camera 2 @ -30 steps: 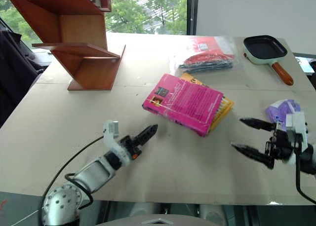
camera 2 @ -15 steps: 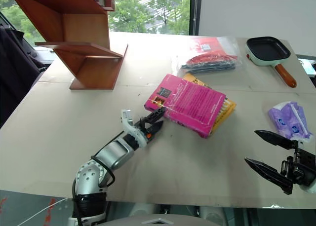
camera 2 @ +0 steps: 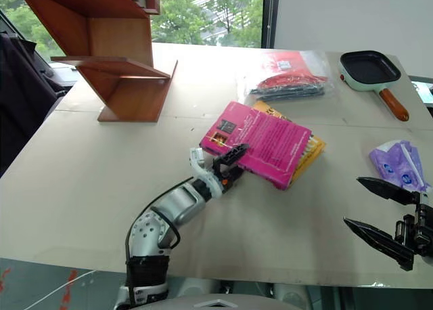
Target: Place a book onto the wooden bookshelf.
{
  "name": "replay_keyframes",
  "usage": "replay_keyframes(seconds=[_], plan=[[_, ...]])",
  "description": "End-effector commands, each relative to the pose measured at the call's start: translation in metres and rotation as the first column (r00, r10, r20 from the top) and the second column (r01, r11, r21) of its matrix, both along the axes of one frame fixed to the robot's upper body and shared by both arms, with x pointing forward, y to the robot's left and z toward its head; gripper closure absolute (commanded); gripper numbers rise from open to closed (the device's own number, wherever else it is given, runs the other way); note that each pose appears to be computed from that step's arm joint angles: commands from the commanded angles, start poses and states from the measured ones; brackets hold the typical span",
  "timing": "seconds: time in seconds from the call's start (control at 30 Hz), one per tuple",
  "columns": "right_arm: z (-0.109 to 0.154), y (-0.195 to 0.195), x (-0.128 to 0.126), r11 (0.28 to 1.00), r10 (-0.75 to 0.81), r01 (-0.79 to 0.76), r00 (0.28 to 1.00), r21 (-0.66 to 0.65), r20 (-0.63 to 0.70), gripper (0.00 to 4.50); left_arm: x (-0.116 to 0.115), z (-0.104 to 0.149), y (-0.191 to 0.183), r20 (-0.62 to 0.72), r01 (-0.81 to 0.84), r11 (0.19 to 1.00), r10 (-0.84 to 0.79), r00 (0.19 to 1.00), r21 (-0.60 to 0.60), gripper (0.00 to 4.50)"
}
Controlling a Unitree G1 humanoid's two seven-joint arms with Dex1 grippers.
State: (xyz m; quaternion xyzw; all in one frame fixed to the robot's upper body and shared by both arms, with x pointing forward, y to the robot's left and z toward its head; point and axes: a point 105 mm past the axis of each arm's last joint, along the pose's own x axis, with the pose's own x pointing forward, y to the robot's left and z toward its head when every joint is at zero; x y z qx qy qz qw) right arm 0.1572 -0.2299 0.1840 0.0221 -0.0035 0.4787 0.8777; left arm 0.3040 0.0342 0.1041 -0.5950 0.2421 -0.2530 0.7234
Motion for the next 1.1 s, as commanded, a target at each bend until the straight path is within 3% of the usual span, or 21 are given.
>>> replay_keyframes(seconds=[0.03,0.07,0.23,0.27,0.3,0.43,0.53,0.7,0.77,0.8,0.83,0.9,1.0,1.1], plan=[[0.007,0.004,-0.001,1.000,0.009,-0.008,0.999,-0.020,0.050,0.00,0.004,0.004,-0.012,-0.014,-0.010,0.997,0.009,1.000,-0.073,0.74],[0.008,0.004,-0.001,1.000,0.008,-0.007,0.999,-0.020,0.052,0.00,0.004,0.004,-0.013,-0.014,-0.008,0.997,0.007,1.000,-0.081,0.89],[0.007,0.005,0.001,1.000,0.017,-0.016,0.999,-0.019,0.050,0.00,0.002,0.008,-0.012,-0.007,-0.002,0.995,0.001,1.000,-0.103,3.02],[0.007,0.006,0.001,1.000,0.024,-0.023,0.999,-0.016,0.047,0.00,0.001,0.007,-0.010,-0.011,-0.010,0.995,0.008,1.000,-0.100,3.63],[0.007,0.007,0.001,1.000,0.028,-0.028,0.999,-0.015,0.046,0.00,-0.001,0.010,-0.006,0.005,-0.017,0.995,0.017,1.000,-0.100,3.87],[0.006,0.009,0.005,0.999,0.050,-0.050,0.998,-0.008,0.039,0.00,-0.005,0.036,0.017,0.161,-0.069,0.995,0.080,0.984,-0.074,3.87],[0.006,0.011,0.010,0.997,0.079,-0.079,0.996,-0.003,0.035,0.00,-0.015,0.065,0.056,0.342,-0.142,0.989,0.150,0.928,-0.050,3.87],[0.006,0.014,0.027,0.991,0.132,-0.133,0.990,0.015,0.049,0.00,-0.022,0.118,0.139,0.661,-0.402,0.916,0.303,0.687,-0.001,3.87],[0.004,0.016,0.035,0.987,0.159,-0.160,0.986,0.023,0.050,0.00,-0.026,0.127,0.136,0.800,-0.439,0.873,0.104,0.591,0.212,3.87],[0.003,0.017,0.037,0.985,0.170,-0.172,0.984,0.025,0.051,0.00,-0.025,0.128,0.130,0.822,-0.450,0.837,0.000,0.569,0.311,3.87],[0.002,0.020,0.042,0.981,0.191,-0.193,0.980,0.029,0.055,0.00,-0.024,0.138,0.116,0.853,-0.472,0.775,-0.159,0.498,0.420,3.87],[0.002,0.026,0.052,0.974,0.222,-0.225,0.972,0.038,0.072,0.00,-0.016,0.163,0.099,0.840,-0.621,0.571,-0.426,0.336,0.538,3.87],[0.004,0.028,0.060,0.969,0.240,-0.244,0.967,0.042,0.088,0.00,-0.008,0.193,0.093,0.744,-0.799,0.327,-0.634,0.211,0.505,3.87],[0.010,0.026,0.067,0.967,0.244,-0.250,0.963,0.045,0.112,0.00,-0.004,0.219,0.101,0.634,-0.920,0.099,-0.752,0.181,0.380,3.87]])
